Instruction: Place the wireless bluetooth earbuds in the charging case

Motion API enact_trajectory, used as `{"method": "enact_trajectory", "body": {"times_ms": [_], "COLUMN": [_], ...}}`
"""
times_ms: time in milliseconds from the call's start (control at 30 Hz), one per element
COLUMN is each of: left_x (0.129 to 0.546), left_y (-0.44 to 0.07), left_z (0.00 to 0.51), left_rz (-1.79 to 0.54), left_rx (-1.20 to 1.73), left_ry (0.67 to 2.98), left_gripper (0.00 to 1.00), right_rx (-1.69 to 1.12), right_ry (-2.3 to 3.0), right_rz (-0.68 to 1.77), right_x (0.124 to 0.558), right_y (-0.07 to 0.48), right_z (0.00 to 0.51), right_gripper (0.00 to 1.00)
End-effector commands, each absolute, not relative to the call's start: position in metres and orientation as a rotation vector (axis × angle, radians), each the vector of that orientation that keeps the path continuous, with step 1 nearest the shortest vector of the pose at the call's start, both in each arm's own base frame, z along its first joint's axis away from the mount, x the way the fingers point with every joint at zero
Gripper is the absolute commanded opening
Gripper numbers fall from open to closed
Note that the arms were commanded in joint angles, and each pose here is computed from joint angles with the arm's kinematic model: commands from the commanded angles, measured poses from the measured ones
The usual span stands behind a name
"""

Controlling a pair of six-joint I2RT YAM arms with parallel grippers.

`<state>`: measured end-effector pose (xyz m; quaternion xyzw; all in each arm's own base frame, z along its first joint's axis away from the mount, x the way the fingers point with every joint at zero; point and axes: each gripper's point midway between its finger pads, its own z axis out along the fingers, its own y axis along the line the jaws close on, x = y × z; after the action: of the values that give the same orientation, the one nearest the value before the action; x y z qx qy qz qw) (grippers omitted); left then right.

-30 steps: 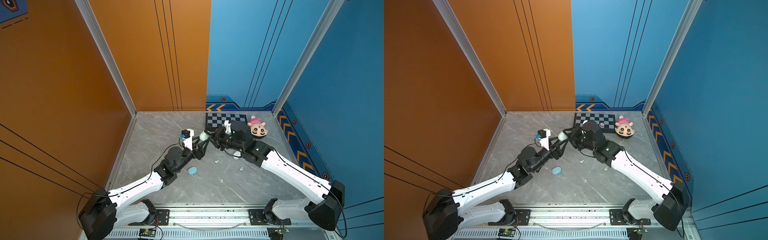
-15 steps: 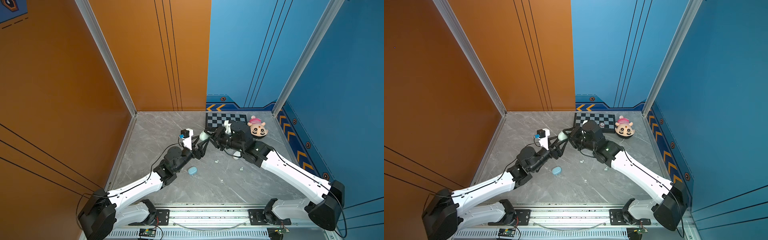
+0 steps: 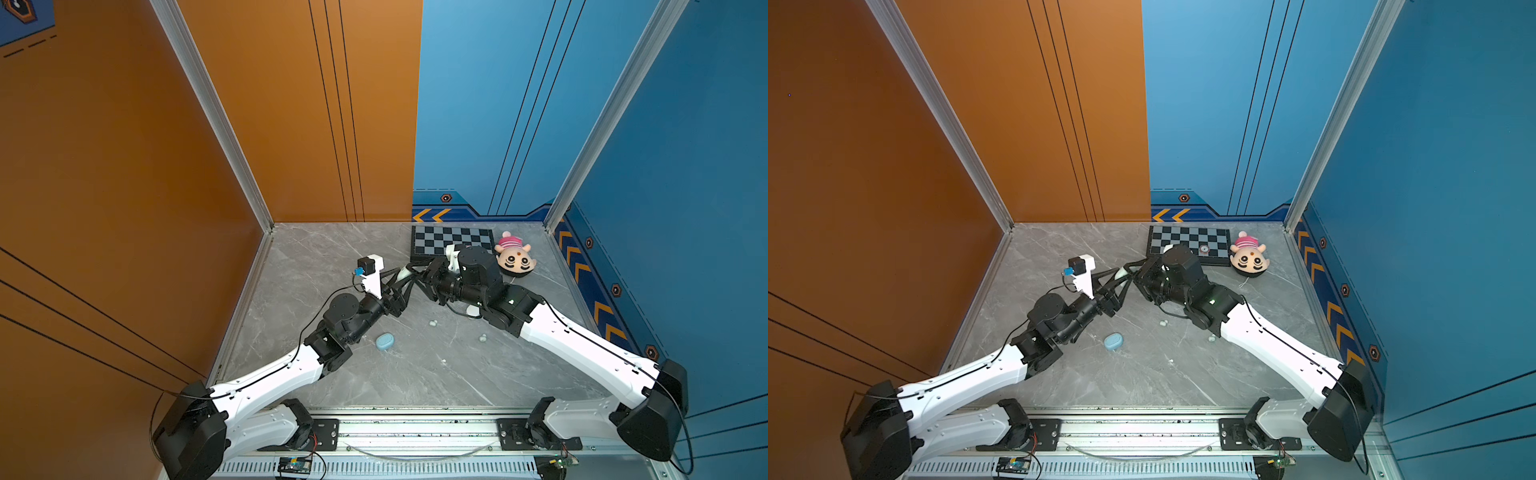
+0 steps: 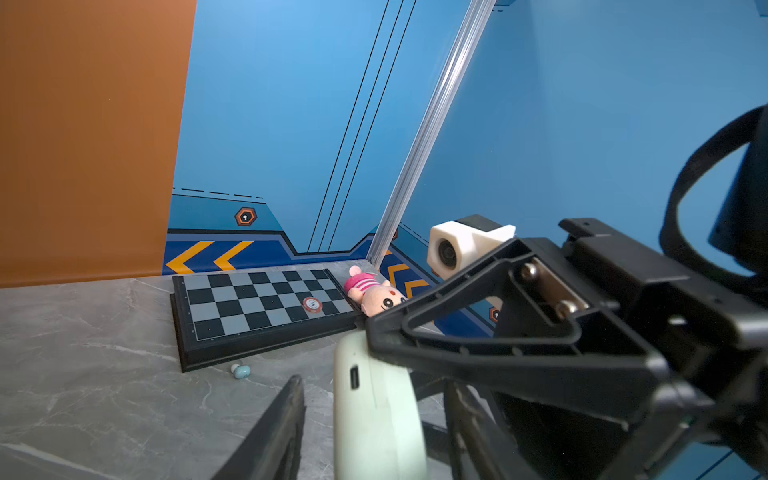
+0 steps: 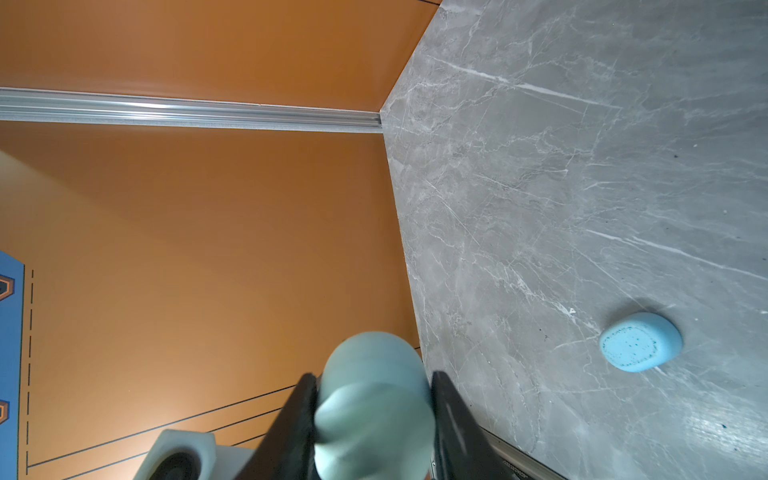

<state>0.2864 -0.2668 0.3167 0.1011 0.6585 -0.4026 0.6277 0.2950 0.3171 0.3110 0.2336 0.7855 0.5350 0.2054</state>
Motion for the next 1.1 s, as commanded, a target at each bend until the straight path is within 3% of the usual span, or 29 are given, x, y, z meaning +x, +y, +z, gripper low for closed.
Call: {"method": "enact_trajectory", "body": {"times_ms": [0, 200, 367, 533, 933, 1067], "left_x": [0.287, 0.288, 0.289, 0.289, 0.288, 0.287], "left_y": [-0.268, -0.272, -0.271, -0.267, -0.269, -0.268], "left_z": [0.338, 0.338, 0.335, 0.334, 0.335, 0.336], "left_rz": [-0.952, -0.965, -0.962, -0.951, -0.96, -0.957], "left_rx": [0.236, 0.242, 0.228, 0.22, 0.241, 0.251], "left_ry": [1.457, 1.462, 1.47, 1.47, 1.466, 1.46], "left_gripper": [0.47, 0.38, 0.47, 0.48, 0.18, 0.11], "right_rx": [0.628, 0.609, 0.597, 0.595, 0.588, 0.581], "right_ry": [2.151, 2.114, 2.092, 2.084, 2.103, 2.107], "right_rz": [1.55, 1.592, 1.611, 1.611, 1.609, 1.587], "right_x": [0.29, 0.29, 0.29, 0.29, 0.288, 0.289], "right_y": [0.319, 0.322, 0.323, 0.322, 0.324, 0.319], "right_z": [0.324, 0.333, 0.339, 0.341, 0.337, 0.334], "right_gripper": [0.25, 0.25, 0.25, 0.25, 0.26, 0.34]}}
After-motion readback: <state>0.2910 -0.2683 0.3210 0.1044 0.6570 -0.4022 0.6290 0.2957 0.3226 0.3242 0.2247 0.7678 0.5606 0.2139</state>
